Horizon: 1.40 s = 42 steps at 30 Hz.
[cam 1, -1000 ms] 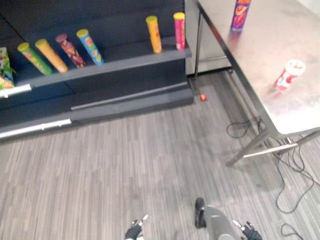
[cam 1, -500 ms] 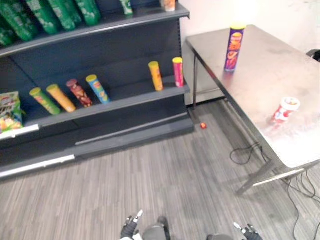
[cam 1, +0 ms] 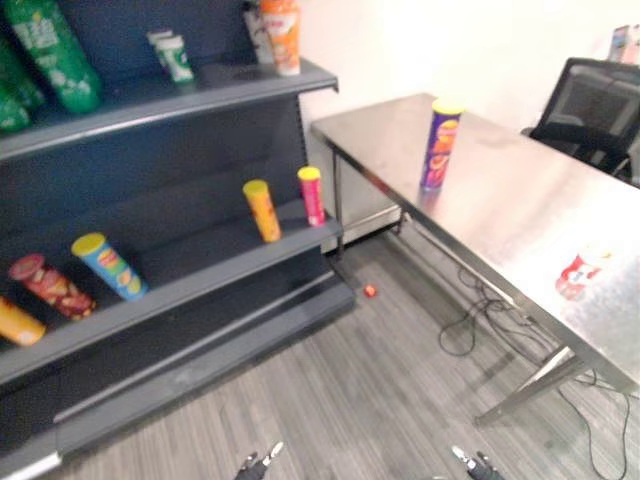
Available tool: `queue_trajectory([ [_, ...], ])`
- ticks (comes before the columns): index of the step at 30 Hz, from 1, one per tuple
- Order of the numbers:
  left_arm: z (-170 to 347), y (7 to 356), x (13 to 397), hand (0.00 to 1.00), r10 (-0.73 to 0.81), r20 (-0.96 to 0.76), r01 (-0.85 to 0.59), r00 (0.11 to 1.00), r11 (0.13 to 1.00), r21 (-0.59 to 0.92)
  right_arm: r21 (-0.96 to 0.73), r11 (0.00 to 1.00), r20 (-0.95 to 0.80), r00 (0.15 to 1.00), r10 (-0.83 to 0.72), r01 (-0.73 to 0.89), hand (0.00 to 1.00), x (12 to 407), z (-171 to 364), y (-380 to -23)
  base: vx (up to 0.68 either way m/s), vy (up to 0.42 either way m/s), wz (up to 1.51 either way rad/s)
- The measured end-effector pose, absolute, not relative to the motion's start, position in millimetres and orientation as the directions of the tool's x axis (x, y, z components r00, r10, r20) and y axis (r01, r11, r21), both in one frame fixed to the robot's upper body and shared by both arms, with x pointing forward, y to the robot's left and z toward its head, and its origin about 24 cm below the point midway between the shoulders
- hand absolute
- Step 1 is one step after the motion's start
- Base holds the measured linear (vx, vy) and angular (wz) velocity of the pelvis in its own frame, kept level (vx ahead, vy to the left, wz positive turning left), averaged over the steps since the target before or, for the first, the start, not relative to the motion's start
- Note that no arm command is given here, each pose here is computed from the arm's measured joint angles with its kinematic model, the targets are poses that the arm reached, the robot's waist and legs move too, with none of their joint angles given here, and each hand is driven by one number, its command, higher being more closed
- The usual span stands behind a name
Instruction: Put the gum and the chips on the shelf.
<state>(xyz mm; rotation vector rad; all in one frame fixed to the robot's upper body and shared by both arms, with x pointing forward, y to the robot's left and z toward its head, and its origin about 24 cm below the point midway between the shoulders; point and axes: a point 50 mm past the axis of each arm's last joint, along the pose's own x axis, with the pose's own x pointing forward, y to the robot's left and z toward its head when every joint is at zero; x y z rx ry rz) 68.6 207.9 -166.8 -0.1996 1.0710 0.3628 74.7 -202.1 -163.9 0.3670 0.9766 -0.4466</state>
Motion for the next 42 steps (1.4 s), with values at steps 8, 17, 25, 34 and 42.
queue_trajectory([
  [8,-166.3,216.4,60.6,0.0,0.22,-0.885,-0.402,0.409,0.915,0.041,0.115,0.873,-0.816,0.546,-0.188,0.474,0.0,101.0,-157.5,-204.2,0.16,-0.075,-0.39],
  [17,-170.2,199.5,55.8,0.0,0.177,-0.901,-0.413,0.395,0.911,-0.002,0.074,0.881,-0.814,0.539,-0.218,0.468,0.0,98.2,-155.8,-219.9,0.09,-0.094,-0.14],
  [25,-168.8,201.2,60.2,0.0,0.172,-0.895,-0.392,0.413,0.92,-0.004,0.086,0.885,-0.816,0.542,-0.2,0.457,0.0,100.8,-156.2,-215.5,0.02,0.023,0.04],
  [34,-169.8,198.4,45.5,0.0,0.218,-0.898,-0.512,0.381,0.859,-0.01,0.071,0.865,-0.813,0.532,-0.238,0.497,0.0,91.2,-155.1,-224.1,0.16,-0.066,-0.97],
  [42,-168.5,200.3,47.5,0.0,0.242,-0.887,-0.571,0.393,0.821,-0.028,0.025,0.768,-0.85,0.418,-0.321,0.64,0.0,60.5,-160.4,-233.4,0.23,0.118,-1.27],
])
